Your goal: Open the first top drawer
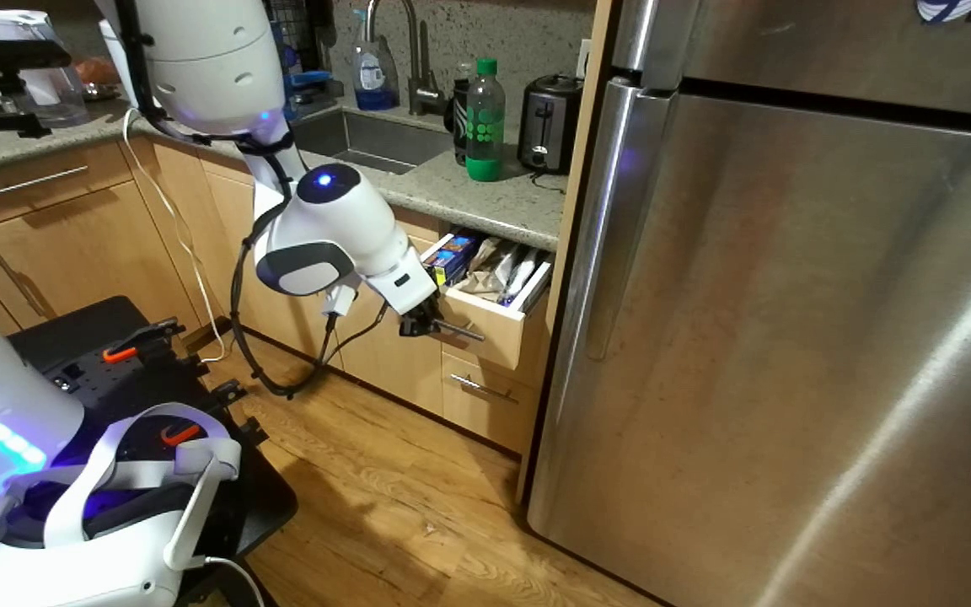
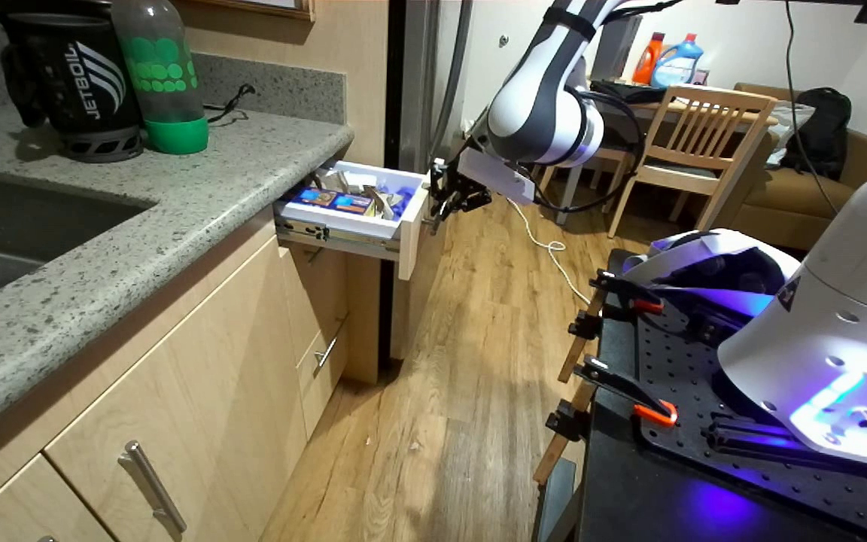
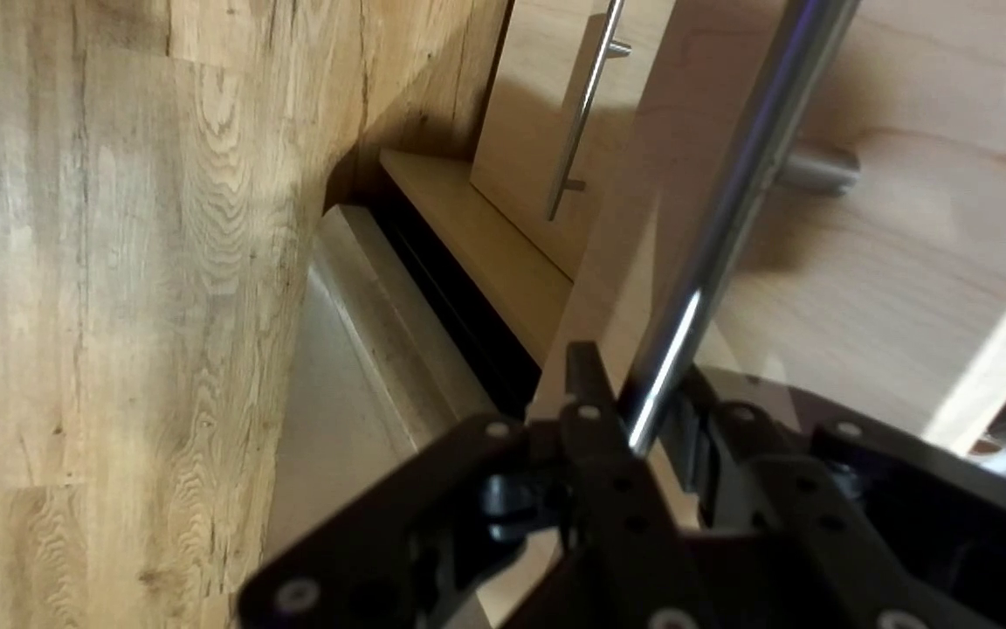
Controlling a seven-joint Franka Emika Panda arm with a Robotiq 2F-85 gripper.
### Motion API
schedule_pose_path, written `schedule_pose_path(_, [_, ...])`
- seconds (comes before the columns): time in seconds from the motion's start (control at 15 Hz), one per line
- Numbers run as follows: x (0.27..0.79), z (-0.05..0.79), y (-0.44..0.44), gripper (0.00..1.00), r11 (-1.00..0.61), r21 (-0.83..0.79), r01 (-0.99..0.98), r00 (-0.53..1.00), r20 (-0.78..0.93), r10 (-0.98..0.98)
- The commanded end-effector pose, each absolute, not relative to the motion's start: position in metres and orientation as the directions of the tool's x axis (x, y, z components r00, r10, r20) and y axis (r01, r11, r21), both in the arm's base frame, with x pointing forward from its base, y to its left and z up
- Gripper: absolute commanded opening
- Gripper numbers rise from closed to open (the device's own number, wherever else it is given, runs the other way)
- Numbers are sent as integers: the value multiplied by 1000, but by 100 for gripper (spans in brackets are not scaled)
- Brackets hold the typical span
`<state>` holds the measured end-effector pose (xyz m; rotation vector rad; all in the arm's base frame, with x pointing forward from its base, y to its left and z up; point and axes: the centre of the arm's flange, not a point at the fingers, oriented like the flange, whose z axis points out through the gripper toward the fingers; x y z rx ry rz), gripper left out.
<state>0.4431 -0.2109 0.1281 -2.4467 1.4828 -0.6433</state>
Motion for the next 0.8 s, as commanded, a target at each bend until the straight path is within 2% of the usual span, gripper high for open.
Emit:
schedule_pose_path(0.0, [401, 75, -177, 5, -508, -342, -791, 462, 210, -861])
schedule_pose_path(0.73, [385, 88, -174, 5, -515, -352, -782, 464, 223, -857])
